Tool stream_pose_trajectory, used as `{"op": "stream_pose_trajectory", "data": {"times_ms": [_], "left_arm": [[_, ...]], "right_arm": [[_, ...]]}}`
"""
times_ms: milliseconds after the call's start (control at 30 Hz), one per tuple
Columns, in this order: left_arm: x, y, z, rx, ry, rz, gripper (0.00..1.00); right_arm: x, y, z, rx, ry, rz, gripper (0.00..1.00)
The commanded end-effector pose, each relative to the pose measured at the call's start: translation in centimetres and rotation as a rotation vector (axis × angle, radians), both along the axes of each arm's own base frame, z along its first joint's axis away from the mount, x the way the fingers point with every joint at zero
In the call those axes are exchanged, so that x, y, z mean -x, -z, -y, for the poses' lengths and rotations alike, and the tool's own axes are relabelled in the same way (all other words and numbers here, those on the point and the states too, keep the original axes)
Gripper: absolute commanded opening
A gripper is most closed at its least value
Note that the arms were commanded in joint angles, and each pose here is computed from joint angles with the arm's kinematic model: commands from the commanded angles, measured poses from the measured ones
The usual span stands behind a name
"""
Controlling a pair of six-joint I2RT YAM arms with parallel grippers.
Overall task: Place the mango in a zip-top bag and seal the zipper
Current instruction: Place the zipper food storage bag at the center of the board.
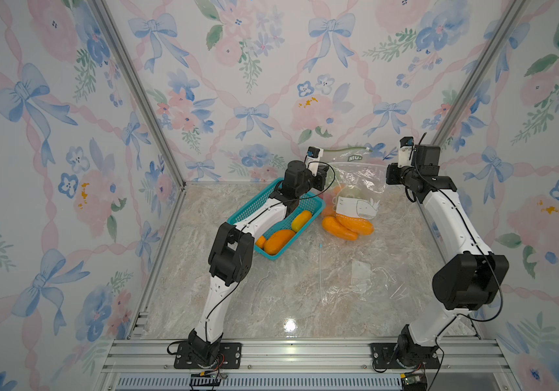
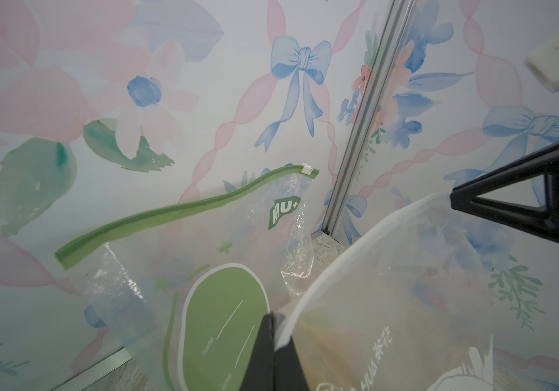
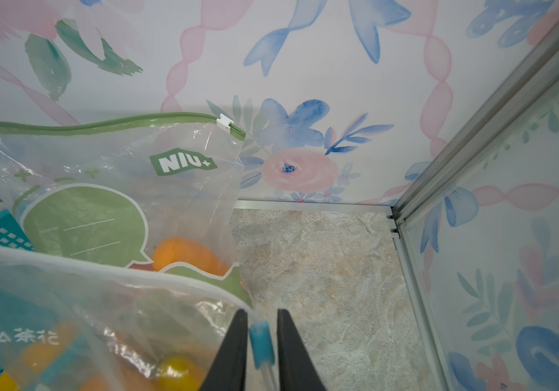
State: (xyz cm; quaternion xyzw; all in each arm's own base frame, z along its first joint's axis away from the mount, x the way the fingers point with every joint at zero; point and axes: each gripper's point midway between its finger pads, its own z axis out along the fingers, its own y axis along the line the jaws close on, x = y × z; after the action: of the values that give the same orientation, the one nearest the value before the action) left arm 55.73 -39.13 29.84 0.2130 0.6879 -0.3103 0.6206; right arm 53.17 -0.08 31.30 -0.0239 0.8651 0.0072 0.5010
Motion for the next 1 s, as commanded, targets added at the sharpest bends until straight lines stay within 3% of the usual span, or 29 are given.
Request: {"op": "stream_pose_trajectory", "data": {"times_ms": [0,100,267,333,400,533,600,967], "left_arm": [[-0.7,1.3,0.4,0.032,0.018,-0.050,0.00],[-1.0,2.0,0.6,0.046,0.020,-0.076,0.03],[-0.8,1.2,0.3,0.077,0.032,-0.090,0.22],[-0.4,0.3,0.0,0.084,0.036,-0.084,0.35],[0.1,-0.6,-0.3,0.092,0.030,-0.081,0.55],[1.2,-2.4,-1.3,0.099,0.012,-0.071,0.79],[1.9,-3.4,-2.3,0.102,-0.016,-0.063,0.97],[7.5,-7.5,-13.1,0.117,-0.358,0.008,0.98]], "right_arm": [[-0.5,1.5,-0.5,-0.027,-0.014,-0.071,0.41],[-0.8,1.4,-1.2,-0.027,-0.030,-0.084,0.63],[-0.3,0.0,-1.9,-0.018,-0.033,-0.079,0.92],[0.1,-0.6,-1.9,-0.027,-0.019,-0.071,1.00],[0.7,-1.2,-1.5,-0.037,0.009,-0.069,0.99],[2.1,-2.6,-0.8,-0.057,0.063,-0.060,0.99],[3.2,-3.6,-0.3,-0.066,0.107,-0.054,0.99],[12.1,-5.1,-0.3,-0.066,0.285,-0.059,0.99]]}}
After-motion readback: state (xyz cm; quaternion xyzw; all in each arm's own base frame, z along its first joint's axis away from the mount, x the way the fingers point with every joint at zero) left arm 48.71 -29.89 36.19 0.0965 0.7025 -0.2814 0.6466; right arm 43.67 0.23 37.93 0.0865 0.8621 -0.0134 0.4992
